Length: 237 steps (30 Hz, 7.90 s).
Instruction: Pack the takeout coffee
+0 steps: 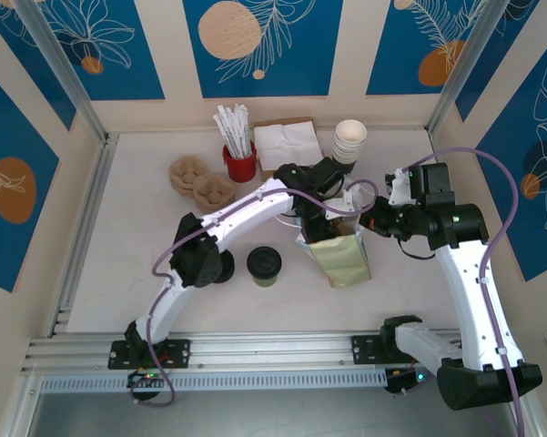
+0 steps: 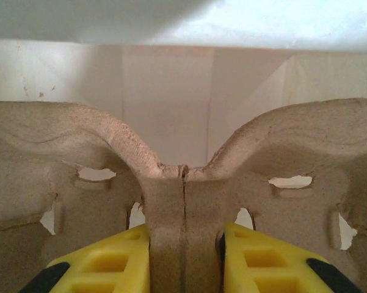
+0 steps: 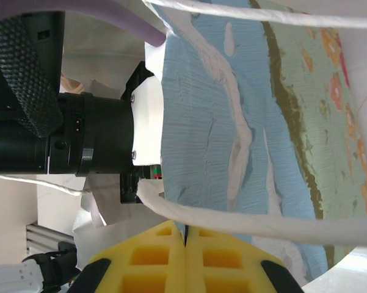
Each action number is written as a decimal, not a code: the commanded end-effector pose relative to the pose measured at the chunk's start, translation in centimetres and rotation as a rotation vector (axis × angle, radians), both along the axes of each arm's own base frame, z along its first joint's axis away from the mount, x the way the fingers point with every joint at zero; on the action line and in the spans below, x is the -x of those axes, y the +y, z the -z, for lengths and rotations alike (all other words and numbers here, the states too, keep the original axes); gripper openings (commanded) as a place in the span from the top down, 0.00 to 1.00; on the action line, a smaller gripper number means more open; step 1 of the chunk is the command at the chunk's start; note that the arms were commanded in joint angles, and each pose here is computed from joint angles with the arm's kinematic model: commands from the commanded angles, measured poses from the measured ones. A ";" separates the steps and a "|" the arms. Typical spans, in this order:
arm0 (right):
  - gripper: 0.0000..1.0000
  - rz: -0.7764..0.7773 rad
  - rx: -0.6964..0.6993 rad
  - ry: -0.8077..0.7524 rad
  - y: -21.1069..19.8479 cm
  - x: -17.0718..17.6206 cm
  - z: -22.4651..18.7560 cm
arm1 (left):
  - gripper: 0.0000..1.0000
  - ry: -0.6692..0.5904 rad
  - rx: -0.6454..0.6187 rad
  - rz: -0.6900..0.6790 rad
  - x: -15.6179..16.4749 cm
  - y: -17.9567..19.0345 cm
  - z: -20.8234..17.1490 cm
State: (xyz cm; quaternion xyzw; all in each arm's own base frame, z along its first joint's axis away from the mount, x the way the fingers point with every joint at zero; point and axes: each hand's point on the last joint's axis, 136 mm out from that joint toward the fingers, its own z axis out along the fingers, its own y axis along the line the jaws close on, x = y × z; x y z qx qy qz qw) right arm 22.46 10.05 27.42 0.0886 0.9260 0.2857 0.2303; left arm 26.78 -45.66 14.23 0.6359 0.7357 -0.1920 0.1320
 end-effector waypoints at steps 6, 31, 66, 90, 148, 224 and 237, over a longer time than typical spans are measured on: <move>1.00 -0.032 -0.060 -0.094 0.8 0.4 -2.7 | 0.73 -0.009 -0.053 0.020 1.6 1.9 -1.9; 1.00 0.036 0.032 -0.032 -1.1 2.0 1.6 | 0.71 0.080 0.114 -0.007 2.0 -1.4 -1.8; 1.00 0.068 0.007 -0.042 -1.3 2.0 0.8 | 0.25 -0.051 0.302 -0.070 2.4 -0.2 -14.4; 0.66 0.139 -0.136 -0.016 -0.5 0.4 0.7 | 0.20 -0.255 0.445 -0.513 0.4 8.0 -25.8; 1.00 -0.049 0.079 -0.132 -0.3 -9.5 -0.7 | 0.01 -0.466 0.427 -1.075 -0.7 27.6 -16.3; 1.00 0.488 -0.279 0.110 -0.7 -6.6 0.6 | 0.63 0.148 -0.046 -0.680 4.6 1.4 -6.4; 1.00 0.478 -0.307 0.133 -0.2 -6.4 1.2 | 0.62 0.182 -0.133 -0.703 4.1 1.1 -2.5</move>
